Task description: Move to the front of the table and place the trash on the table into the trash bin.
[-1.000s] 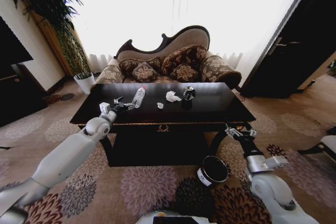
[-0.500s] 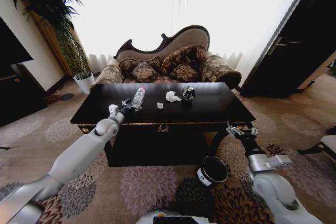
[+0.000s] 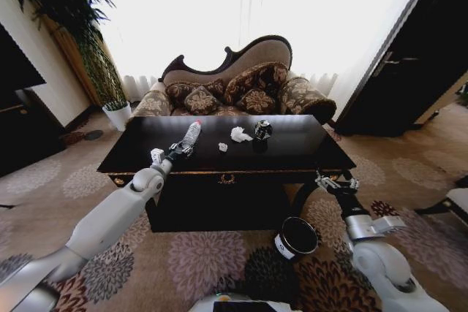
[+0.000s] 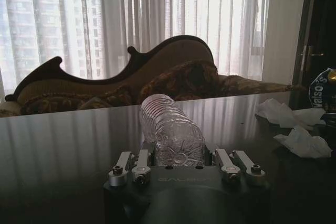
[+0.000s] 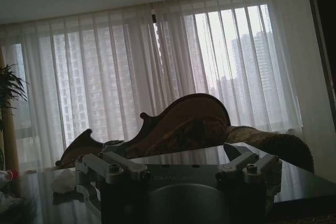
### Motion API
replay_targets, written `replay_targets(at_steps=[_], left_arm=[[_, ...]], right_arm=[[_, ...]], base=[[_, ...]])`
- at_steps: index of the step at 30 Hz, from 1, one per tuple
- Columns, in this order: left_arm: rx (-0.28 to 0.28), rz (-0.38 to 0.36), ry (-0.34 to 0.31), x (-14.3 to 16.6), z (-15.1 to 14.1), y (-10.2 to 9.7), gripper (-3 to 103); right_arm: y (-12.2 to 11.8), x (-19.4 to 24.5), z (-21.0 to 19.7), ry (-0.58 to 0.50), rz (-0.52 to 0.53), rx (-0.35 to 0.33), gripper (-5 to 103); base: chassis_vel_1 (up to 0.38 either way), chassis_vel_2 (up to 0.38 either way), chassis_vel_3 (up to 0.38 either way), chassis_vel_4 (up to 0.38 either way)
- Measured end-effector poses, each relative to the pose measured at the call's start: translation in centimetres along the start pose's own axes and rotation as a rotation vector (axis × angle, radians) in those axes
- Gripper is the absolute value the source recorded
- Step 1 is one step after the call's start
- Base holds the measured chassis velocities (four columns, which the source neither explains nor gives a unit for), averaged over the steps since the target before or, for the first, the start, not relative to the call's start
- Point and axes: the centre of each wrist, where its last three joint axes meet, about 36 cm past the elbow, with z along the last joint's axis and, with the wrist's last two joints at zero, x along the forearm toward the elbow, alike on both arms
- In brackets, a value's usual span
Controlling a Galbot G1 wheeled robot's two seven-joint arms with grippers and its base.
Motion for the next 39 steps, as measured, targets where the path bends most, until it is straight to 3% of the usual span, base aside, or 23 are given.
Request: replay_targets(at_steps=[2,7,10,14,18,19,24,30,35,36,38,39], left_arm=[[-0.008,0.0,-0.003,0.6,-0.1,0.0,42],[-0.027,0.017,-0.016,2.1,-0.9,-0.4,42],[-0.038,0.054,-0.036,3.6,-2.3,-1.6,42],[-0.045,0.157,-0.077,6.7,-5.9,-4.9,42],[-0.057,0.205,-0.091,7.9,-7.0,-6.1,42],[-0.062,0.26,-0.096,9.2,-7.8,-7.8,42],[-0.053,0.39,-0.083,11.5,-8.8,-12.2,42],[-0.053,0.494,-0.043,12.2,-8.0,-15.0,42],[-0.002,0.608,-0.022,12.3,-9.0,-18.4,42],[-0.002,0.608,-0.022,12.3,-9.0,-18.4,42],[0.019,0.643,-0.019,12.2,-9.8,-19.5,42],[0.039,0.669,-0.015,12.2,-10.4,-20.4,42]], right_arm=[[0.1,0.1,0.1,0.003,-0.001,0.006,100],[0.2,0.4,0.4,0.008,0.0,0.015,100],[0.5,0.5,0.5,0.009,-0.005,0.029,100],[0.9,0.5,0.5,0.002,-0.018,0.043,100],[1.1,0.7,0.5,0.003,-0.024,0.039,100],[1.2,1.0,0.6,0.005,-0.027,0.046,100],[1.6,1.7,1.0,-0.006,-0.036,0.084,100],[2.3,2.3,1.1,-0.012,-0.054,0.107,100],[2.0,2.6,1.7,-0.037,-0.068,0.229,100],[2.0,2.6,1.7,-0.037,-0.068,0.229,100],[1.4,2.8,1.9,-0.051,-0.092,0.345,100],[0.9,2.9,2.0,-0.064,-0.111,0.437,100]], base=[[0.0,0.0,0.0,0.0],[0.0,0.0,0.0,0.0],[0.0,0.0,0.0,0.0],[0.0,0.0,0.0,0.0],[0.0,0.0,0.0,0.0],[0.0,0.0,0.0,0.0],[0.0,0.0,0.0,0.0],[0.0,0.0,0.0,0.0],[0.0,0.0,0.0,0.0],[0.0,0.0,0.0,0.0],[0.0,0.0,0.0,0.0],[0.0,0.0,0.0,0.0]])
